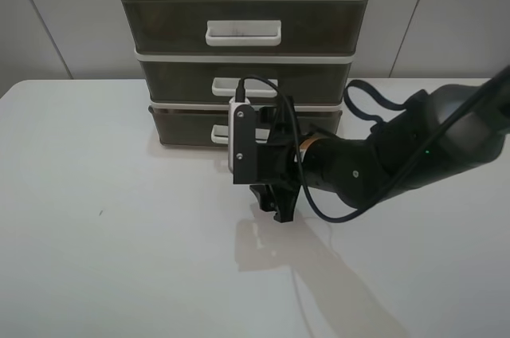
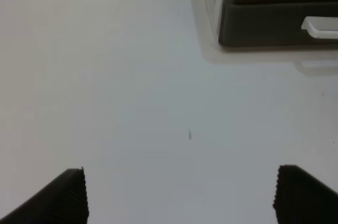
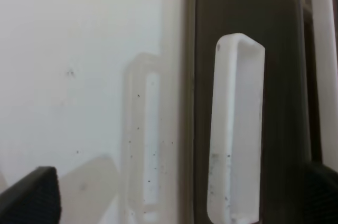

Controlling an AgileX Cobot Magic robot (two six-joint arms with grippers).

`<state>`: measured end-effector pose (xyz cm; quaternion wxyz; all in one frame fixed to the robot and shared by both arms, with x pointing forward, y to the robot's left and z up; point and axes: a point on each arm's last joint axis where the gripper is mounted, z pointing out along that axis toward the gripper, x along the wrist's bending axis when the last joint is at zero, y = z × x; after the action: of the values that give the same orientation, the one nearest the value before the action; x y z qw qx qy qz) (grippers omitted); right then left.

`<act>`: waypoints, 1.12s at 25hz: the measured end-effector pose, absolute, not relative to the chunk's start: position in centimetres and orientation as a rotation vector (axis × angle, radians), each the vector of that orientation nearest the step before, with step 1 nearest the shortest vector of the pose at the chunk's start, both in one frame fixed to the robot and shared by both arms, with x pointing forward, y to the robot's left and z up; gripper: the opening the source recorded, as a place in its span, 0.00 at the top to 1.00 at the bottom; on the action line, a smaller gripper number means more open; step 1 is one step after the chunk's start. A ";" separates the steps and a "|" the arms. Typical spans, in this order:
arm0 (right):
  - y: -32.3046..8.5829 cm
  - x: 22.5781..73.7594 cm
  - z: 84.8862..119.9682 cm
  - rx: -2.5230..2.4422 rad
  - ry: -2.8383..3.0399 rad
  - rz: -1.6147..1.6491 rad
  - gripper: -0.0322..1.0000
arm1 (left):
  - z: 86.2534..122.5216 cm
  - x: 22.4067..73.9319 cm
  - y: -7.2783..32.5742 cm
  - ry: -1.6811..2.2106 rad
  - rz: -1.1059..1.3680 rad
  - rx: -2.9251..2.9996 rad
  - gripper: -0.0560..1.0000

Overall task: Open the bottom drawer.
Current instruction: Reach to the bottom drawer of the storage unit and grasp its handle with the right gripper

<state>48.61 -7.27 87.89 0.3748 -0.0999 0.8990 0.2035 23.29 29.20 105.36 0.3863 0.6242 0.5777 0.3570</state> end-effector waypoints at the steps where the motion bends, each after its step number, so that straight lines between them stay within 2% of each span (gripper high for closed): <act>1: -7.2 48.6 87.6 -0.261 2.305 0.517 0.22 | 105.4 23.3 29.2 1.471 0.909 1.589 0.27; 7: -7.2 48.7 85.8 -0.297 2.316 0.490 0.22 | 105.4 23.3 29.2 1.471 0.909 1.589 0.27; 28: -6.6 50.4 85.5 -0.249 2.311 0.506 0.22 | 105.4 23.3 29.2 1.471 0.909 1.589 0.27</act>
<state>50.43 -6.59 85.47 0.3724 -0.0973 0.9016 0.1976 23.29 29.20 105.36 0.3863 0.6242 0.5777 0.3570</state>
